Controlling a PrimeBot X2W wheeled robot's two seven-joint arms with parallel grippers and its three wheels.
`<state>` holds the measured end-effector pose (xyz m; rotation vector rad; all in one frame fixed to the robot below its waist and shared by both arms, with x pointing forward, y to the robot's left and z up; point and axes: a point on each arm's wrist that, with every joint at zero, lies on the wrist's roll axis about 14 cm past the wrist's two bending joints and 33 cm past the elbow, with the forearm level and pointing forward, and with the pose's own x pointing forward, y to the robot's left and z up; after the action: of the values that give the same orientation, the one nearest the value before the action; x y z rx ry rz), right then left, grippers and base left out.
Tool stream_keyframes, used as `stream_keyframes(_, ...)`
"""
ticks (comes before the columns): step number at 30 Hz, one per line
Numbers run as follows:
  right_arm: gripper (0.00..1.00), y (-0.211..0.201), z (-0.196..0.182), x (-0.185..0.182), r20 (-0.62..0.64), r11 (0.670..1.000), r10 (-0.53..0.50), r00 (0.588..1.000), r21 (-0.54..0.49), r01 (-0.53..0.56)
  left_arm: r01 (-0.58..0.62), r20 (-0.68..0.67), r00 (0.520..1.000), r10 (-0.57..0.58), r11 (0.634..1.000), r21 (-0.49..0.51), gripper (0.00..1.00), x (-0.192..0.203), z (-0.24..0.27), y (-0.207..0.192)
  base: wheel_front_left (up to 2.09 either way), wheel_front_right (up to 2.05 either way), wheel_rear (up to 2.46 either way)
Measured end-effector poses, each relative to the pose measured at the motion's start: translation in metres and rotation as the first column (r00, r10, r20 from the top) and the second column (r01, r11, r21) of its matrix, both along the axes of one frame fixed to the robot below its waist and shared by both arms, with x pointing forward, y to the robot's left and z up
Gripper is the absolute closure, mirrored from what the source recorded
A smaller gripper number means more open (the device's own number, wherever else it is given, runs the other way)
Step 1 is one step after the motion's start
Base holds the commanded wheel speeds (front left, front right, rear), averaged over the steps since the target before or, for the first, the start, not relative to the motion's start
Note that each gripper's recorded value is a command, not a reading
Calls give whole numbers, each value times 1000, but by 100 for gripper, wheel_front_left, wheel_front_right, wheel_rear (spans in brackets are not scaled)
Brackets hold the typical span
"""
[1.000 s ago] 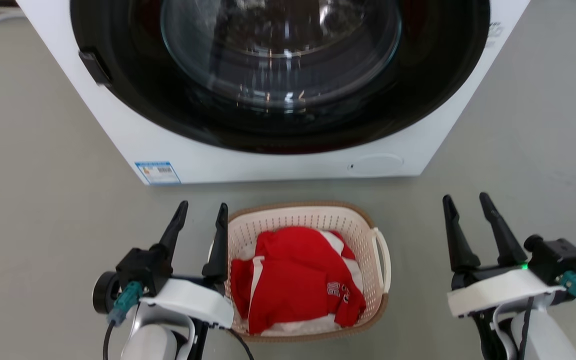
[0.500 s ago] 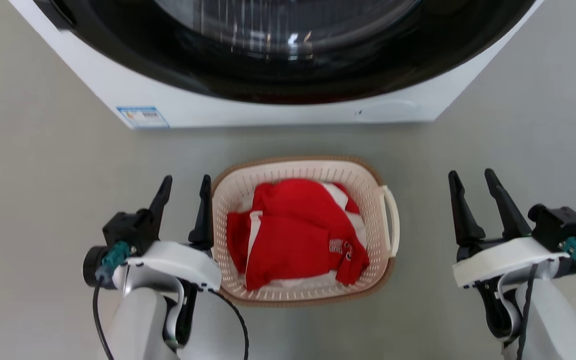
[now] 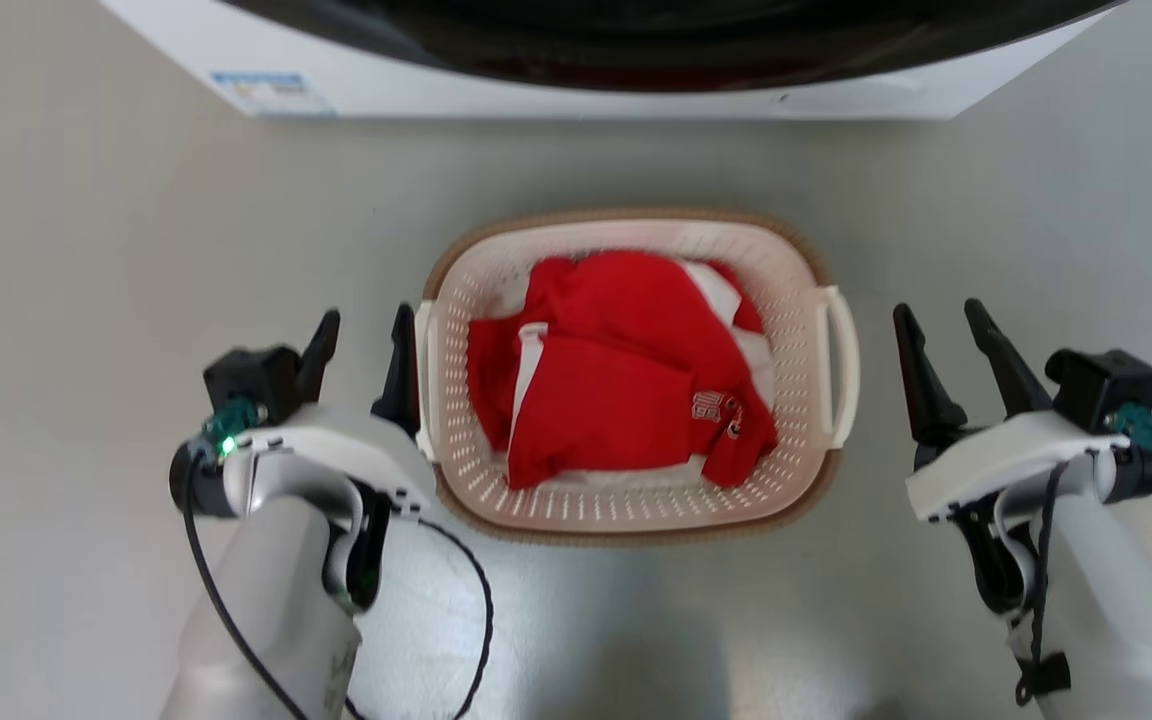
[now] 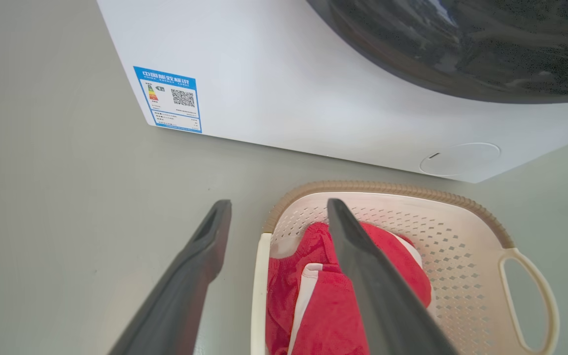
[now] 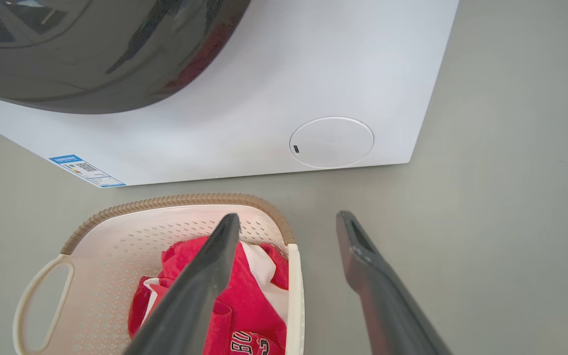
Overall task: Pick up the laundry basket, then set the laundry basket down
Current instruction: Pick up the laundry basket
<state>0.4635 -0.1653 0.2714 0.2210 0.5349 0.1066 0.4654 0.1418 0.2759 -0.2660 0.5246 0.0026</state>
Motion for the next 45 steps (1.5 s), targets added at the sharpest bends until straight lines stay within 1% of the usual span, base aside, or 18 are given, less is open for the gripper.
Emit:
stream_keyframes(1, 0, 3, -15, 2, -37, 1000, 5, 999, 8, -5, -3, -24, 1000, 3, 1000, -2, 0, 3, -10, 1, 0, 0, 0)
stream_keyframes(6, 0, 13, -53, -1, -129, 999, 46, 991, 9, -46, 4, -113, 994, -8, 999, -34, 0, 0, -43, -2, 0, 0, 0)
stream_keyframes(9, 0, 21, -71, 1, -164, 998, 69, 984, 21, -66, 15, -167, 986, -22, 999, -40, 0, -5, -63, -3, 0, 0, 0)
stream_keyframes(15, 0, 34, -101, -3, -230, 993, 118, 966, 30, -114, 46, -225, 973, -55, 998, -47, 0, -5, -90, -9, 0, 0, 0)
stream_keyframes(19, 0, 37, -125, -12, -295, 990, 142, 945, 33, -138, 21, -274, 961, -39, 998, -66, 0, -9, -109, -9, 0, 0, 0)
stream_keyframes(26, 0, 44, -150, -11, -336, 985, 171, 926, 49, -165, 38, -355, 932, -73, 994, -106, 0, -23, -137, -19, 0, 0, 0)
stream_keyframes(31, 0, 47, -159, -11, -348, 980, 196, 917, 50, -191, 44, -370, 925, -84, 992, -116, 0, -23, -143, -21, 0, 0, 0)
stream_keyframes(32, 8, 47, -159, -10, -347, 980, 197, 917, 51, -191, 46, -372, 924, -87, 992, -118, 16, -23, -144, -21, 0, 0, 0)
stream_keyframes(33, 64, 48, -159, -9, -345, 980, 198, 917, 53, -192, 49, -375, 923, -90, 992, -119, 34, -23, -144, -22, 0, 0, 0)
stream_keyframes(34, 87, 49, -159, -9, -345, 979, 203, 916, 55, -196, 48, -377, 922, -90, 992, -120, 72, -23, -144, -22, 0, 0, 0)
stream_keyframes(35, 100, 49, -159, -9, -345, 978, 207, 915, 56, -200, 44, -378, 921, -88, 991, -123, 100, -23, -144, -22, 0, 0, 0)
stream_keyframes(40, 100, 60, -151, -2, -327, 977, 214, 921, 78, -200, 47, -384, 919, -91, 991, -123, 100, -25, -141, -24, 0, 0, 0)
stream_keyframes(45, 100, 60, -137, 4, -304, 978, 209, 930, 80, -194, 58, -366, 925, -97, 991, -118, 100, -20, -130, -25, 0, 0, 0)
